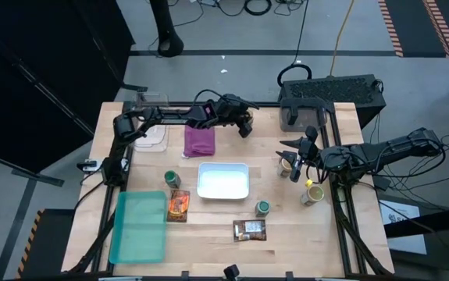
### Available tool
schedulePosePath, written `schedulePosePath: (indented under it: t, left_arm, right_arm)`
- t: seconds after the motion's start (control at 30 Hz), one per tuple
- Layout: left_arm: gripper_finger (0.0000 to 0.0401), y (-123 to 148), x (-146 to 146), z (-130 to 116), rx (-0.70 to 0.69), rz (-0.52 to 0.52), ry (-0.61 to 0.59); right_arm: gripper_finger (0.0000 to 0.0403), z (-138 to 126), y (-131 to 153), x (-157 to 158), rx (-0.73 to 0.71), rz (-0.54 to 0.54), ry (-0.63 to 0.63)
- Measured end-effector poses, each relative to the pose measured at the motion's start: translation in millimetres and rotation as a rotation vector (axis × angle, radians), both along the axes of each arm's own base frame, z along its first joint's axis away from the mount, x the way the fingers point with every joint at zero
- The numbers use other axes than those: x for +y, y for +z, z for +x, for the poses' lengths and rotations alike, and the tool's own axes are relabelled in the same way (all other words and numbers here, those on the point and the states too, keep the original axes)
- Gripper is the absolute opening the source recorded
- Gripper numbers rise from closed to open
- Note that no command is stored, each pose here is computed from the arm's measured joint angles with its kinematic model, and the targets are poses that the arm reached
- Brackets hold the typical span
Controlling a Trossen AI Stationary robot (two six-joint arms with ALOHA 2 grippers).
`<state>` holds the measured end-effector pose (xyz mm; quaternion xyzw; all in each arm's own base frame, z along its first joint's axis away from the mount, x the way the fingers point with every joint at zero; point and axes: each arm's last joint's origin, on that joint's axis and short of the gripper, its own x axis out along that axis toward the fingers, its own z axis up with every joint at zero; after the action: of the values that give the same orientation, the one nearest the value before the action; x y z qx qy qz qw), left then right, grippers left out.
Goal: Sort spices by type
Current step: Put the top left brown seasoning bottle into the blue bin
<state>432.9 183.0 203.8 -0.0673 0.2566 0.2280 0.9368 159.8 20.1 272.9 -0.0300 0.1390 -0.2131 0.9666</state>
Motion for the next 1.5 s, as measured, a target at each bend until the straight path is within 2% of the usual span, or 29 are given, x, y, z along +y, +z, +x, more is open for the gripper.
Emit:
schedulePosePath:
  t: [0.17, 0.3, 0.43, 0.53, 0.67, 0.8, 0.93, 1.13, 1.27, 1.5]
  left_arm:
    - [0.0160, 17, -4, -8, 0.054, 0.039, -0.037]
    - [0.0215, 10, -5, -11, 0.128, 0.050, -0.064]
    - [0.0271, 9, -8, -7, 0.142, 0.127, -0.118]
    - [0.0293, 9, -14, -3, 0.147, 0.176, -0.166]
    - [0.0297, 11, -18, -1, 0.174, 0.281, -0.293]
    - [0.0297, 12, -14, -2, 0.177, 0.310, -0.281]
    - [0.0297, 15, -1, -5, 0.132, 0.276, -0.212]
    - [0.0297, 8, 16, -11, 0.080, 0.150, -0.190]
    - [0.0297, -2, 18, -8, 0.082, 0.147, -0.195]
    - [0.0297, -1, 18, -7, 0.073, 0.158, -0.196]
  right_arm:
    - [0.0155, 0, -1, 0, 0.009, -0.002, 0.000]
    - [0.0155, 0, -1, 0, 0.014, -0.003, 0.000]
    - [0.0155, 0, -1, 0, 0.016, -0.003, 0.000]
    - [0.0155, -1, -2, 0, 0.017, -0.004, 0.000]
    - [0.0155, -1, -2, 0, 0.022, -0.005, 0.000]
    - [0.0155, -1, -2, 0, 0.024, -0.005, 0.000]
    - [0.0155, -1, -2, 0, 0.024, -0.005, 0.000]
    - [0.0155, -1, -2, 0, 0.024, -0.005, 0.000]
    - [0.0155, -1, -2, 0, 0.023, -0.006, 0.000]
    - [0.0155, -1, -2, 0, 0.025, -0.012, 0.001]
